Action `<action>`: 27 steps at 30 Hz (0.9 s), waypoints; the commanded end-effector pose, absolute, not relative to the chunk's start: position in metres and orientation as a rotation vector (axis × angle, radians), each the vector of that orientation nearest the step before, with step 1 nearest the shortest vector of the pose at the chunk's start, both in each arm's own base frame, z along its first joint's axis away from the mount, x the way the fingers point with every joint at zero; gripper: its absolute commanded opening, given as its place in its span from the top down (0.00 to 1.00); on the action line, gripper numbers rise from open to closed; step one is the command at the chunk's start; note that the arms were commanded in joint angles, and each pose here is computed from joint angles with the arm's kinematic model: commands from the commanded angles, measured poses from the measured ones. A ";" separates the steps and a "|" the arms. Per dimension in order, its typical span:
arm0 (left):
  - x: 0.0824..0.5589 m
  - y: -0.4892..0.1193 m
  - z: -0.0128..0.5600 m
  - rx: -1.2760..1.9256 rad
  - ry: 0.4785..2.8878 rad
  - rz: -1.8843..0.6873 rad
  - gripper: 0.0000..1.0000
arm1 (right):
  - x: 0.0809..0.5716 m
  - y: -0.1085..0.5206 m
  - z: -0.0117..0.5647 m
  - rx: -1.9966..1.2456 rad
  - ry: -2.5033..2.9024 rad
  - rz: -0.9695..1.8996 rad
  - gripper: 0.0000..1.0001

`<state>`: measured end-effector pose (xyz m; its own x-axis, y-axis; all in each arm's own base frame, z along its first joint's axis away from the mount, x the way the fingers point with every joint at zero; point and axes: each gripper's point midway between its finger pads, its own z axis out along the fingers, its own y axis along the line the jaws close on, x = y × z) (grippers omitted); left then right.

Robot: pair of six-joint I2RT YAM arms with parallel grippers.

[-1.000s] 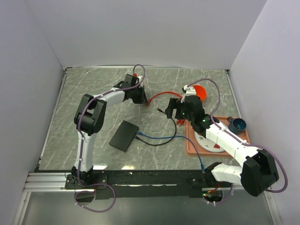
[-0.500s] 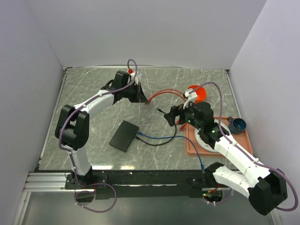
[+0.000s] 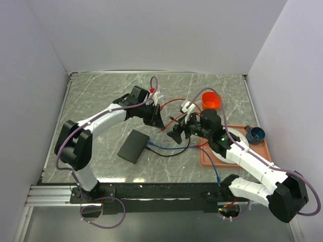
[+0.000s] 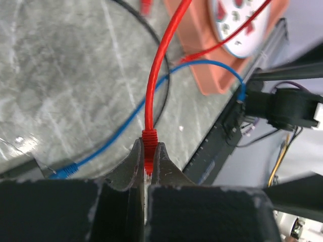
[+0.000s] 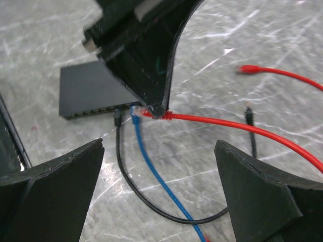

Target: Insert the plug into the switch port

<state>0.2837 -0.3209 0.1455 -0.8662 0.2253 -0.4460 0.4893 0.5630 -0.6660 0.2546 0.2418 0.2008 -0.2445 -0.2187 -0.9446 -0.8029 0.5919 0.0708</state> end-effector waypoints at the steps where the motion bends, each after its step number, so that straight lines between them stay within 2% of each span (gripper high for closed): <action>1: 0.267 -0.318 0.181 0.680 2.396 -1.254 0.99 | 0.250 0.262 0.215 -0.943 1.680 0.717 0.01; 15: 0.245 -0.316 0.210 0.755 2.326 -1.347 0.99 | 0.246 0.289 0.185 -1.004 1.744 0.752 0.02; 20: 0.255 -0.309 0.194 0.684 2.410 -1.241 0.99 | 0.236 0.289 0.200 -1.015 1.695 0.732 0.02; 27: 0.253 -0.310 0.181 0.688 2.458 -1.253 0.99 | 0.230 0.273 0.229 -1.004 1.590 0.667 0.01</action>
<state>0.2560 -0.3089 0.1798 -0.8459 0.2615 -0.4648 0.5292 0.5196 -0.6708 0.2235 0.2762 0.1900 -0.1697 -0.3121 -0.9348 -0.8852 0.4651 0.0054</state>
